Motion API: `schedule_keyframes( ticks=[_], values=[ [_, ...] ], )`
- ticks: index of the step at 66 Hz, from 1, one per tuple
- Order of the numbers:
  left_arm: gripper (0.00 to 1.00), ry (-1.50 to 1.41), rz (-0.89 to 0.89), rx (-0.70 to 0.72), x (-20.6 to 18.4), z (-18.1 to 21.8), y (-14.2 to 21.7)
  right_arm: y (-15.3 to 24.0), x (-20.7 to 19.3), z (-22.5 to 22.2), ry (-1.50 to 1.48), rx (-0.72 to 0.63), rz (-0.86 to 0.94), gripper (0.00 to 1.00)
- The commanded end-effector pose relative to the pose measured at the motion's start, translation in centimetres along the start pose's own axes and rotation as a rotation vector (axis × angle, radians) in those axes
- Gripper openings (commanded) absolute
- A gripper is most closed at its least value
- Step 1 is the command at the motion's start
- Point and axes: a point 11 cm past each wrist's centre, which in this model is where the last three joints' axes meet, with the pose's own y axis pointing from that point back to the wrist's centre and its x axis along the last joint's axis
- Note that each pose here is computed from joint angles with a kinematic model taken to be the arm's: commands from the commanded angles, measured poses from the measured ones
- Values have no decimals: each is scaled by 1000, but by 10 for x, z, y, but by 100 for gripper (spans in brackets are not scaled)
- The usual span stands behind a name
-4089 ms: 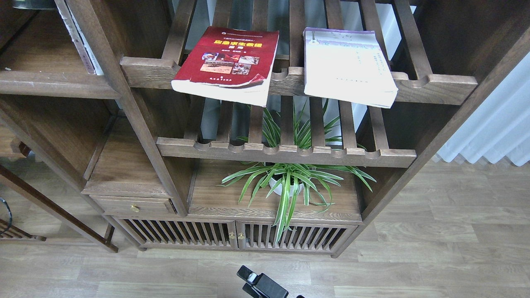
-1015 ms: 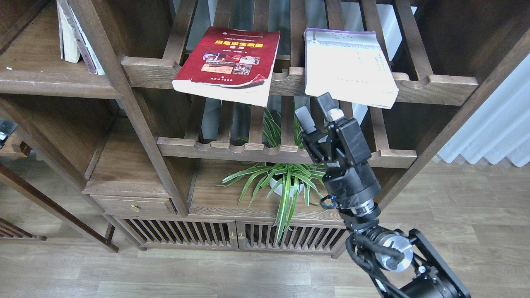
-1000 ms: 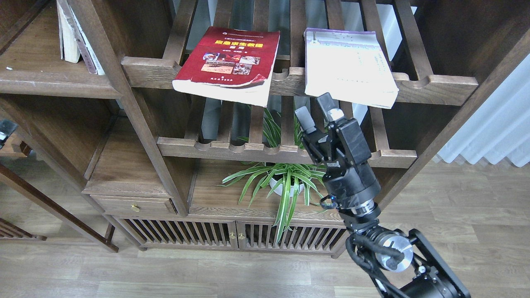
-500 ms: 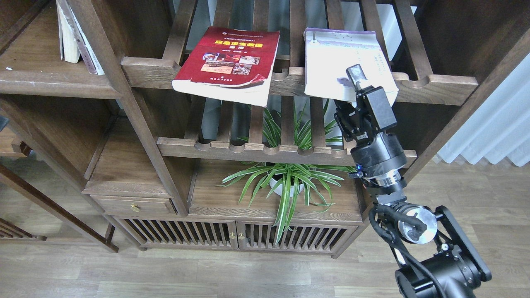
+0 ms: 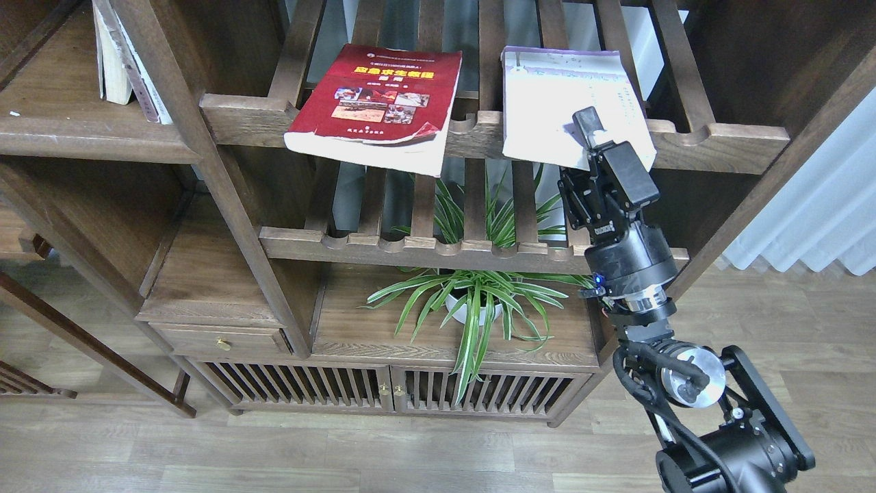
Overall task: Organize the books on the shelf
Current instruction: 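Raise the right gripper and grasp the white book's lower edge, then pull the white book down off the upper shelf with the right gripper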
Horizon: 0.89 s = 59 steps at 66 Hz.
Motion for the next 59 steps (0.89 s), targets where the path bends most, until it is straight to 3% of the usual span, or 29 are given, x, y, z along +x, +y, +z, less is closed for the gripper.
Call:
schedule_keyframes(
  ticks=[1, 18, 28, 42, 59],
  values=[
    [100, 0, 0, 0, 0, 0, 0, 3, -2, 1, -48, 17, -32, 5],
    [100, 5, -3, -8, 0, 4, 0, 34, 5, 13, -74, 7, -27, 5],
    [100, 51, 8, 9, 3, -7, 6, 62, 18, 43, -140, -33, 54, 5],
    [100, 106, 52, 57, 13, -32, 21, 114, 34, 95, -265, -82, 202, 5],
    [100, 221, 113, 162, 23, -79, 47, 139, 36, 126, -325, -97, 266, 6]
  ],
)
